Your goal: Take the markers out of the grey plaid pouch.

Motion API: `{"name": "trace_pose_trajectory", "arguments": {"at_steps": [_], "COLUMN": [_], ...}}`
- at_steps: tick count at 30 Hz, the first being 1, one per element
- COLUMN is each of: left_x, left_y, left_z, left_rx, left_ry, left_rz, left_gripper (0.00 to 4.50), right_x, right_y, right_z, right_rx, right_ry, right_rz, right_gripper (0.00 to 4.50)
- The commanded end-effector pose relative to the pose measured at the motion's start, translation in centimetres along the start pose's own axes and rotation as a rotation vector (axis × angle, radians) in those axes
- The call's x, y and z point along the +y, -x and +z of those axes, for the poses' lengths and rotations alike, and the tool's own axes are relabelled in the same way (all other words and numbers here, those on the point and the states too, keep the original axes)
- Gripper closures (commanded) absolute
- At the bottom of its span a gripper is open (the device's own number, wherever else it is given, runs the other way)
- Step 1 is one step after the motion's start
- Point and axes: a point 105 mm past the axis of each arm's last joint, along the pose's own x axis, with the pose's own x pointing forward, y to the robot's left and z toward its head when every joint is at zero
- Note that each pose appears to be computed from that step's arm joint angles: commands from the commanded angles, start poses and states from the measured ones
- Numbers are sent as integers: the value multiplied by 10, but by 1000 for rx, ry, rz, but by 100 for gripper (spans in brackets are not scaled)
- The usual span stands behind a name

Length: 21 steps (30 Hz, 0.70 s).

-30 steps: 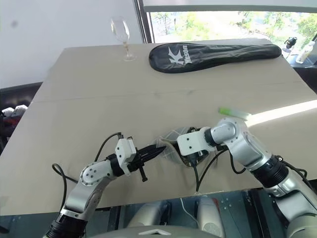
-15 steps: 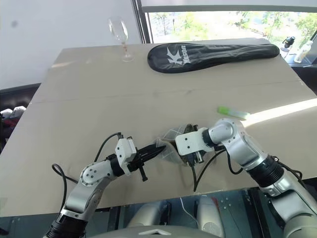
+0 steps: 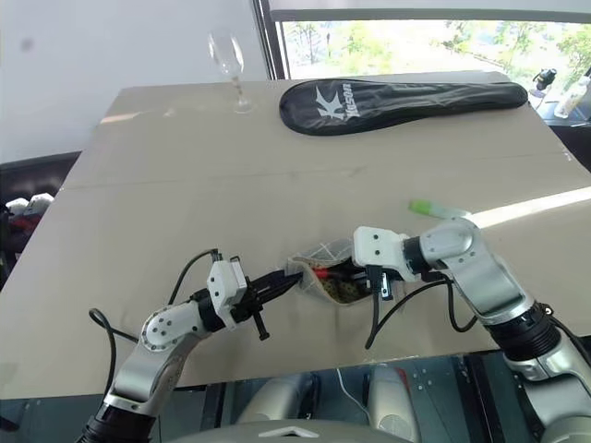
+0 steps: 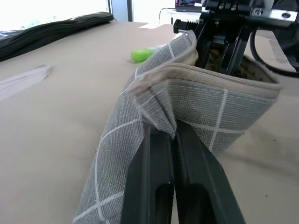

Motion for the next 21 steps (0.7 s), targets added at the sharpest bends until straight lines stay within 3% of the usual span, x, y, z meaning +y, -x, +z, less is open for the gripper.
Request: {"name": "trace_pose_trajectory", "arguments": {"at_steps": [1, 10, 16, 18, 21], "left_x": [-1, 0, 5, 11, 22], "left_y": [3, 2, 4, 6, 10], "left_z": [0, 0, 0, 3, 11], "left_rx": [19, 20, 21, 20, 18], "left_ry": [-8, -12, -29, -52, -106], "left_rz": [-2, 8, 33, 57, 98], "left_gripper": [450, 450, 450, 450, 450], "right_x": [2, 23, -5, -18, -34], "right_y": [13, 18, 32, 41, 55], "right_z": [22, 58, 91, 87, 63], "right_rx": [-57, -208, -401, -386, -260], "right_ry": [75, 90, 31, -4, -60], "right_rz": [-17, 90, -82, -167, -289], "right_gripper": [420, 420, 420, 420, 420]}}
